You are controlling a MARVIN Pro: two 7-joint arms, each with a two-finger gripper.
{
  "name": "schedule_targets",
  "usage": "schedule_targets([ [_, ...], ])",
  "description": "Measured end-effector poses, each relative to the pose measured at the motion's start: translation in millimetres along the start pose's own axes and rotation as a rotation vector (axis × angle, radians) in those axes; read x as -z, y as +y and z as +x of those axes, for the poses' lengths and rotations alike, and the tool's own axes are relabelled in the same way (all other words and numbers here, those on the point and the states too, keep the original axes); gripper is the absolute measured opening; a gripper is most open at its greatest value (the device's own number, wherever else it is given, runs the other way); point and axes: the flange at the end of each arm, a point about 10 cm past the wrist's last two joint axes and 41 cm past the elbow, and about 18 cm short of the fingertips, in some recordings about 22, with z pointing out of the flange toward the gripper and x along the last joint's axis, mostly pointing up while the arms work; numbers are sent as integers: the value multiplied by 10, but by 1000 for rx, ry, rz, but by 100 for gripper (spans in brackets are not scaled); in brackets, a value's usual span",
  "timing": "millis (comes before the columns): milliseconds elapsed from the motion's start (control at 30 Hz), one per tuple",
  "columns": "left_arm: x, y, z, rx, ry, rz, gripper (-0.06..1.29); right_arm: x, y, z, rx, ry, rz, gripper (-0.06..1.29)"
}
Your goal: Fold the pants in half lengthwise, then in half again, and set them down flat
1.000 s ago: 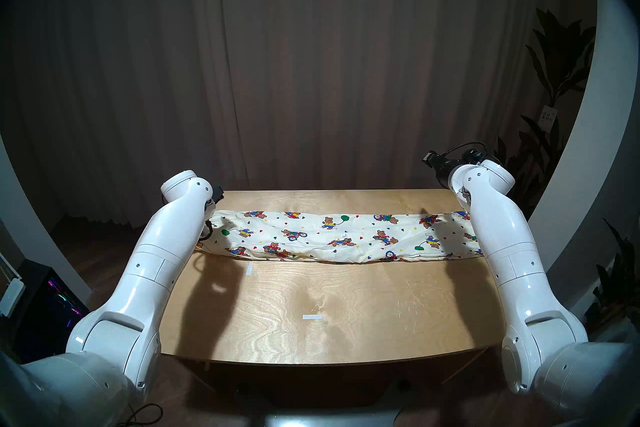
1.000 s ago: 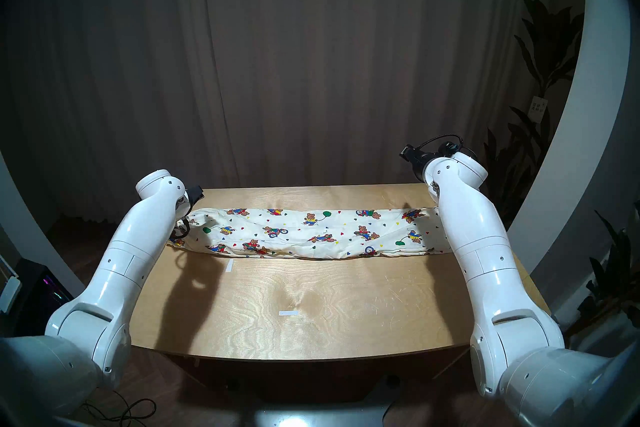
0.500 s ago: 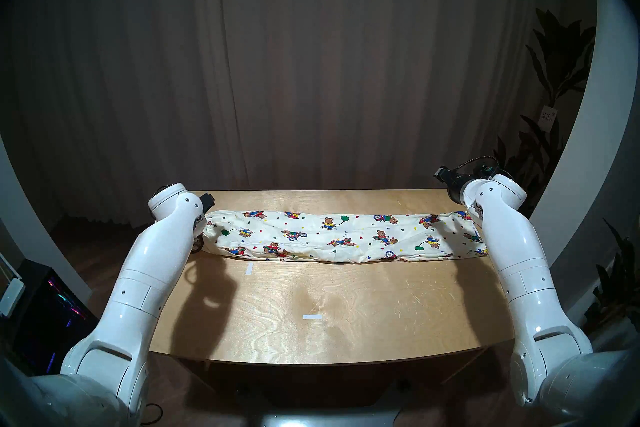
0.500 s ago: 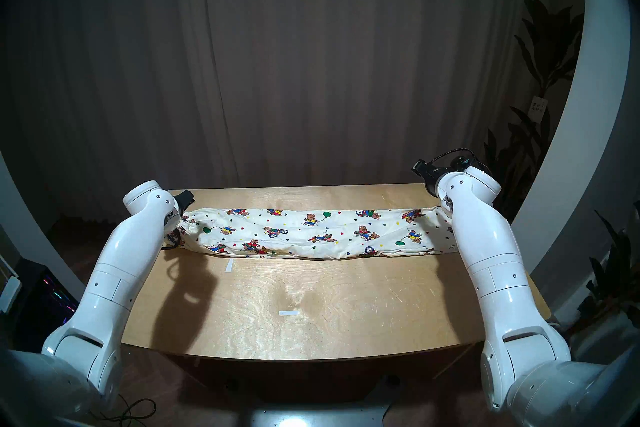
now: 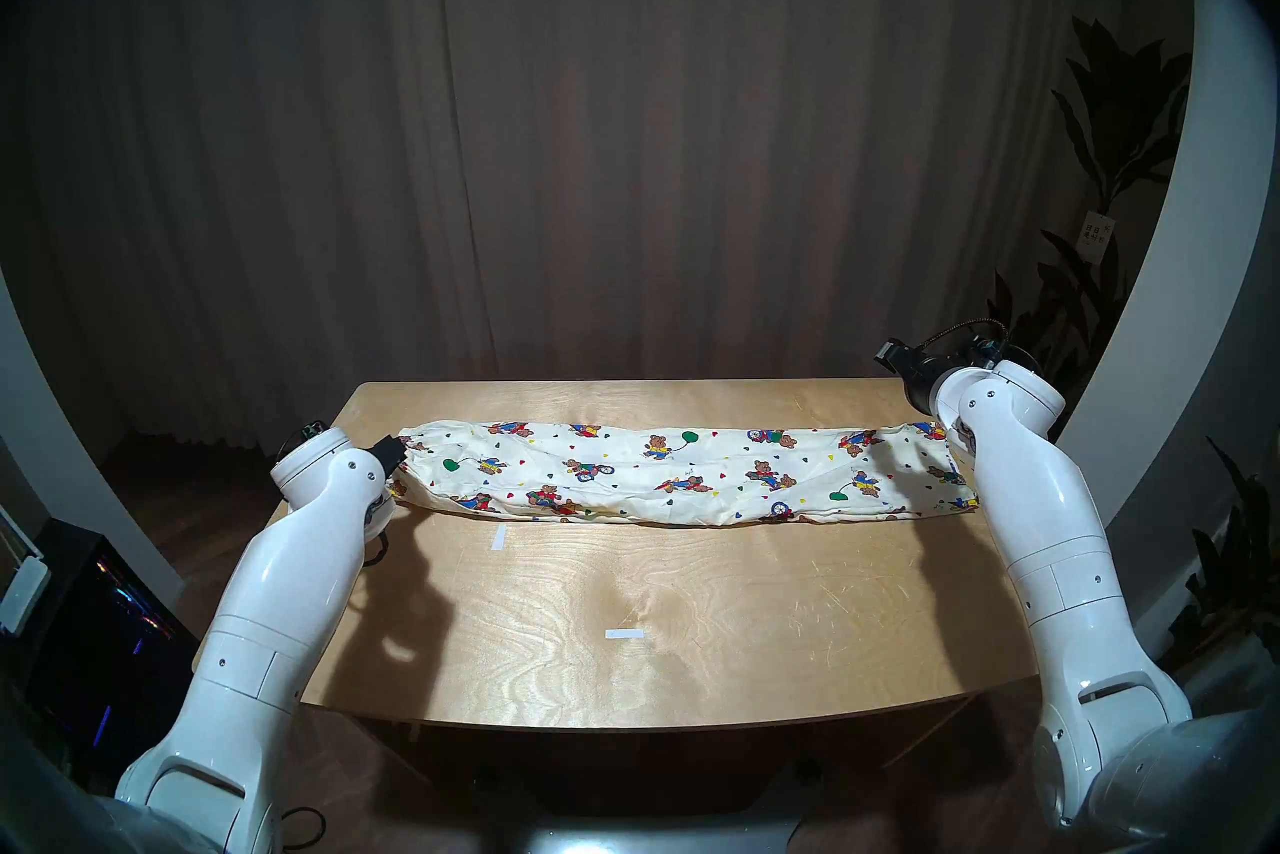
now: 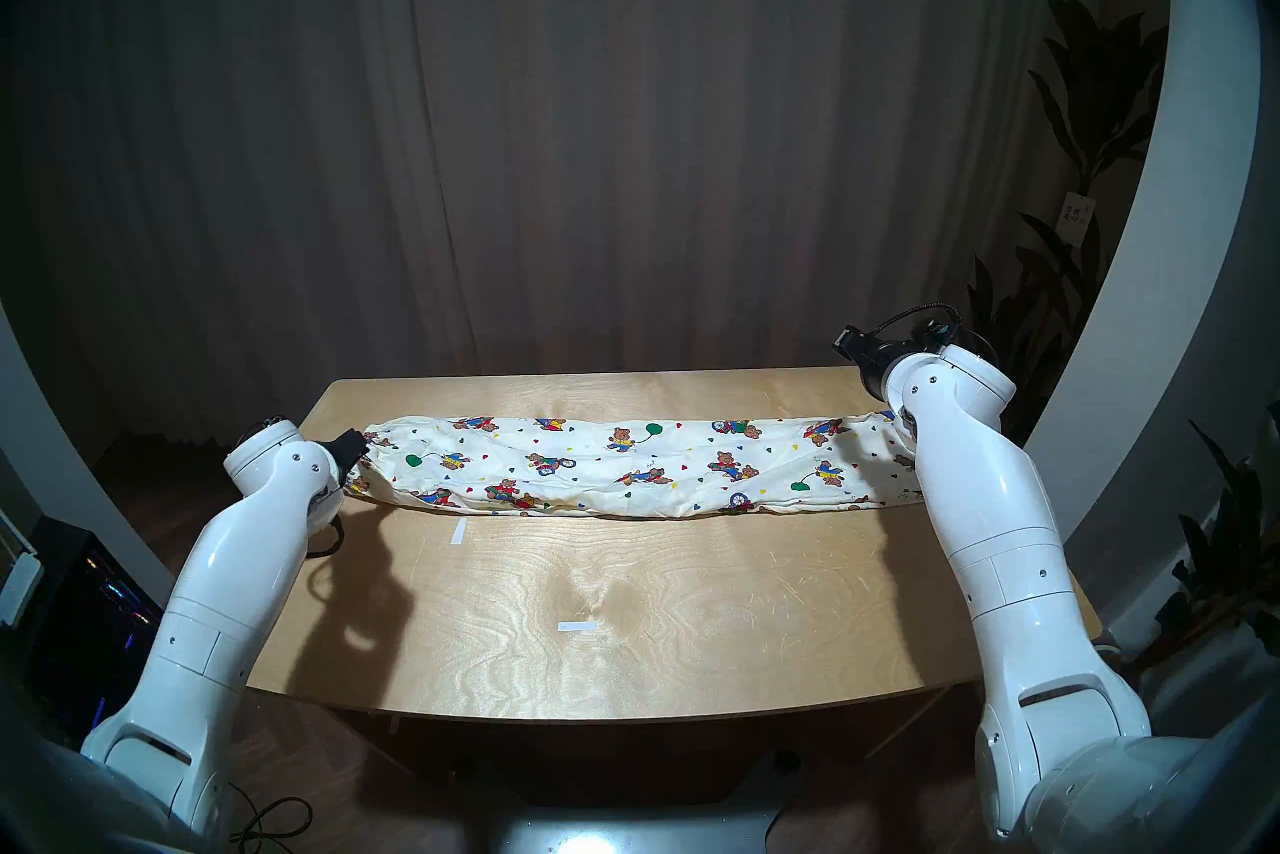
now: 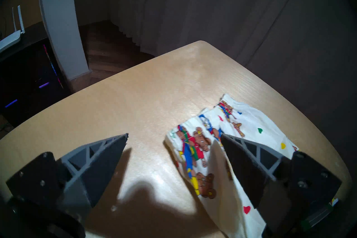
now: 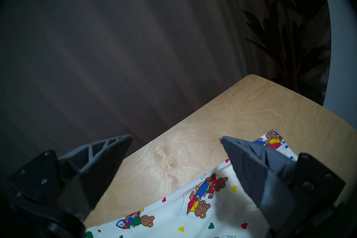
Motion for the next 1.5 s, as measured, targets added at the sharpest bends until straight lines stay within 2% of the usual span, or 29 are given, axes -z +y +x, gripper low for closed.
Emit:
schedule_targets([
  [233, 53, -290, 32, 115, 3, 8, 121, 59, -20, -100, 30, -4, 15, 122],
  [433, 188, -371, -2, 217, -12, -55, 121, 123, -41, -175, 60, -2, 31, 122],
  [567, 317, -401, -53, 291, -30, -123, 121, 184, -64, -224, 85, 3, 47, 122],
  [733, 406, -456, -95, 351, -42, -173, 121, 244, -84, -253, 112, 13, 62, 122],
  [933, 502, -591, -159, 443, -56, -241, 121, 344, -121, -342, 172, 29, 79, 122],
  [1033, 534, -695, -204, 509, -63, -284, 121, 425, -168, -437, 221, 44, 95, 122],
  [1167, 548, -743, -232, 578, -71, -342, 121, 520, -237, -547, 278, 69, 117, 122],
  [1367, 541, -713, -221, 622, -69, -421, 121, 612, -290, -645, 343, 115, 131, 122],
  [1500, 451, -705, -226, 623, -72, -462, 121, 654, -306, -688, 387, 158, 134, 122],
])
